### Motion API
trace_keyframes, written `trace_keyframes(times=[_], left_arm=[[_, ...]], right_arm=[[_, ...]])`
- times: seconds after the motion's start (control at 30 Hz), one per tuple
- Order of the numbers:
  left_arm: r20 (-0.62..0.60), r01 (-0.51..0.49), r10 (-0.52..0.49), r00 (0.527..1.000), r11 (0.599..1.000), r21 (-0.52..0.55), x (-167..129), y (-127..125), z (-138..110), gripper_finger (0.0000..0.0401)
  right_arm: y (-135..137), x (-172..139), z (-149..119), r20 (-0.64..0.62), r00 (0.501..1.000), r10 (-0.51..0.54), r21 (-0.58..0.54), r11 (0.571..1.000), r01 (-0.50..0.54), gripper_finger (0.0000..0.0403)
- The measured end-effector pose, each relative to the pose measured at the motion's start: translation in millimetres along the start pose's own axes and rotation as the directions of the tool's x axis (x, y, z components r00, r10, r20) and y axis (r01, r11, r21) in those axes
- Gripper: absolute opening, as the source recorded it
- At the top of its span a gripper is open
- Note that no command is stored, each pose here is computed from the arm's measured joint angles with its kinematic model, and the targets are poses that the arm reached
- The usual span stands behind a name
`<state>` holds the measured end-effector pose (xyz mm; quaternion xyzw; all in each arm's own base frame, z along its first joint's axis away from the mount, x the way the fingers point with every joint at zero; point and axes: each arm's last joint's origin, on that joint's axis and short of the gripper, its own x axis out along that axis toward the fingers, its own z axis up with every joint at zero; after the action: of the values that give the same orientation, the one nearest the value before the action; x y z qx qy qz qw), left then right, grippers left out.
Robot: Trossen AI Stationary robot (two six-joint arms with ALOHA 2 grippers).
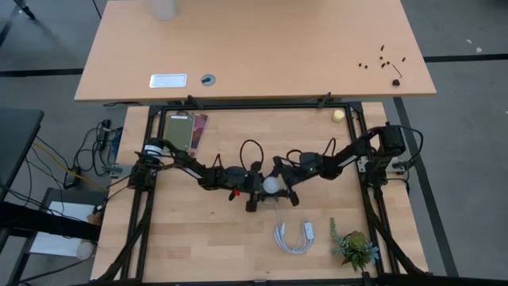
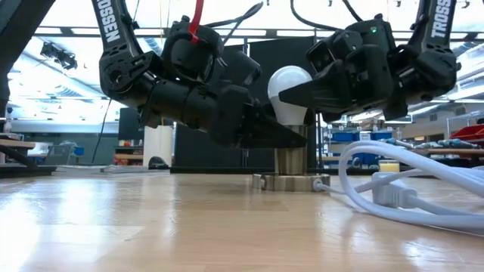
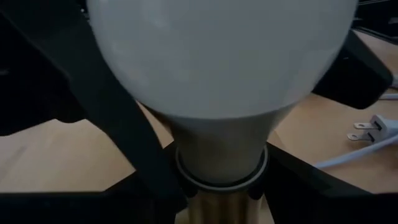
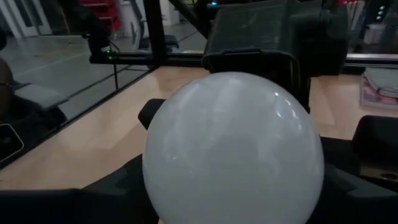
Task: Screw lightbulb
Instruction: Remove the white lightbulb from the desk lamp
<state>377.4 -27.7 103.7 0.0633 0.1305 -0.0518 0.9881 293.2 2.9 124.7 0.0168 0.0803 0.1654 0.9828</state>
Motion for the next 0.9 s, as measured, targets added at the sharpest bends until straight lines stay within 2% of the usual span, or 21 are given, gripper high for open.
trace_keyframes(times=[0.13, 0.27, 0.33, 0.43, 0.47, 0.63, 0.8, 0.9], left_arm=[[-0.002, -0.025, 0.025, 1.0, 1.0, -0.002, 0, 1, 0, 0.0193], [-0.003, -0.032, 0.032, 0.999, 0.999, -0.001, 0, 1, 0, 0.0193], [-0.004, -0.034, 0.034, 0.999, 0.999, -0.002, 0, 1, 0, 0.0193], [-0.006, -0.047, 0.047, 0.999, 0.999, -0.02, 0, 2, 0, 0.0193], [-0.005, -0.046, 0.046, 0.999, 0.999, -0.021, 0, 2, 0, 0.0193], [-0.009, -0.045, 0.045, 0.999, 0.999, -0.026, 0, 1, 0, 0.0193], [-0.017, -0.065, 0.064, 0.998, 0.997, -0.039, 0, 2, -1, 0.0193], [-0.019, -0.077, 0.076, 0.997, 0.996, -0.05, 0, 2, -1, 0.0193]], right_arm=[[-6, -2, 0, 0.0, 1.0, -0.018, 0.053, 0.998, 0.018, 0.0281], [-4, -2, -1, -0.018, 1.0, -0.021, 0.065, 0.998, 0.022, 0.0314], [1, -1, 1, -0.049, 0.997, -0.067, 0.069, 0.995, 0.071, 0.0332], [11, -4, 8, -0.117, 0.974, -0.192, 0.023, 0.98, 0.196, 0.035], [14, -5, 11, -0.141, 0.961, -0.237, 0.006, 0.971, 0.24, 0.0353], [27, -2, 37, -0.27, 0.904, -0.33, -0.019, 0.941, 0.338, 0.036], [40, 6, 63, -0.459, 0.785, -0.417, -0.03, 0.89, 0.455, 0.0362], [45, 16, 81, -0.533, 0.72, -0.445, 0.001, 0.85, 0.526, 0.0362]])
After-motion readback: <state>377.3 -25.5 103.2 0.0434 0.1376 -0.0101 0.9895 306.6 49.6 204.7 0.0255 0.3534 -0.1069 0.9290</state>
